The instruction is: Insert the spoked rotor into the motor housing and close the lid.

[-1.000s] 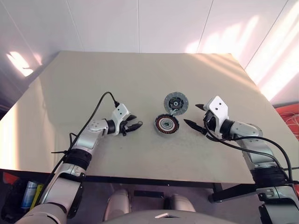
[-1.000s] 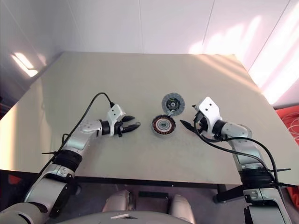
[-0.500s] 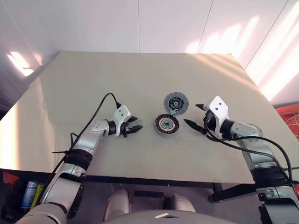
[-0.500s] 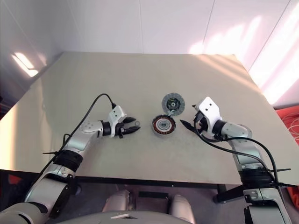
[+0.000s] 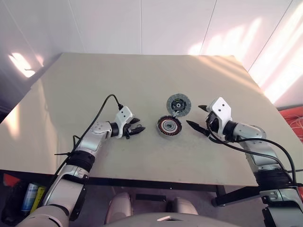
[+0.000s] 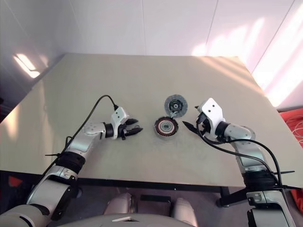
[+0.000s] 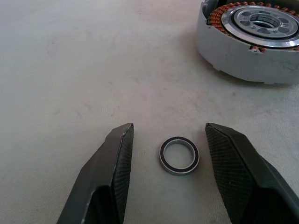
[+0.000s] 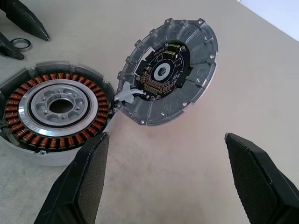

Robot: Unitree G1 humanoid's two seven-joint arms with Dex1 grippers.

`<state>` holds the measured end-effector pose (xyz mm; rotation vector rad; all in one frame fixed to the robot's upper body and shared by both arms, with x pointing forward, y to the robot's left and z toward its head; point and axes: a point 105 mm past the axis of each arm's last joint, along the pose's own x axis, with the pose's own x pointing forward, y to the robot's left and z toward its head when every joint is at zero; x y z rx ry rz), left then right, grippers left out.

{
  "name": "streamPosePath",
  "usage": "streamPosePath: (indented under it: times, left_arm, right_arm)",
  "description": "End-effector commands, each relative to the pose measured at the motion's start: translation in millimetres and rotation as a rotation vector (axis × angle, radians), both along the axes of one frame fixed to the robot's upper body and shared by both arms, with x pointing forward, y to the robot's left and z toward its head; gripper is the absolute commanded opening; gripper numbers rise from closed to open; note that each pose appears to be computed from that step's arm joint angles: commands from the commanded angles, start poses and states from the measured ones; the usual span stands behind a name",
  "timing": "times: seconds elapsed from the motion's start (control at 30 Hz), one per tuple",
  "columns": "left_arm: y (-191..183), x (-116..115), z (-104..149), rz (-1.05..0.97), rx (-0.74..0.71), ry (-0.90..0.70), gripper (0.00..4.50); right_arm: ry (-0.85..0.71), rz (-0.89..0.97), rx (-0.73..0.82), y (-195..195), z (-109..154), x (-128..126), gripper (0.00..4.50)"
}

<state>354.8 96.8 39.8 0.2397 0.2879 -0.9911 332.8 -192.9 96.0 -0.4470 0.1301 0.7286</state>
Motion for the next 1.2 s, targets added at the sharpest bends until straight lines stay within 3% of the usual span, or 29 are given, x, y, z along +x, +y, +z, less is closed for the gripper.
streamPosePath:
  times: [0.03, 0.43, 1.03, 1.13, 1.2]
  left_arm:
    - [19, 4, 1, 0.062, 0.022, -0.008, 2.62]
    - [31, -12, -8, 0.074, 0.035, 0.033, 2.62]
    - [16, -11, -19, 0.068, -0.023, 0.018, 2.62]
    - [24, -9, -20, 0.083, 0.004, 0.015, 1.71]
    - [26, -9, -19, 0.087, 0.018, 0.01, 1.37]
  right_arm:
    - [-0.048, 0.005, 0.001, 0, 11, 1, 4.5]
    - [-0.046, 0.012, 0.002, 2, 11, 1, 4.5]
    - [-0.052, 0.011, 0.001, 2, 13, 3, 4.5]
    - [-0.058, 0.012, 0.0, 3, 13, 4, 4.5]
    - [-0.06, 0.012, -0.002, 3, 13, 4, 4.5]
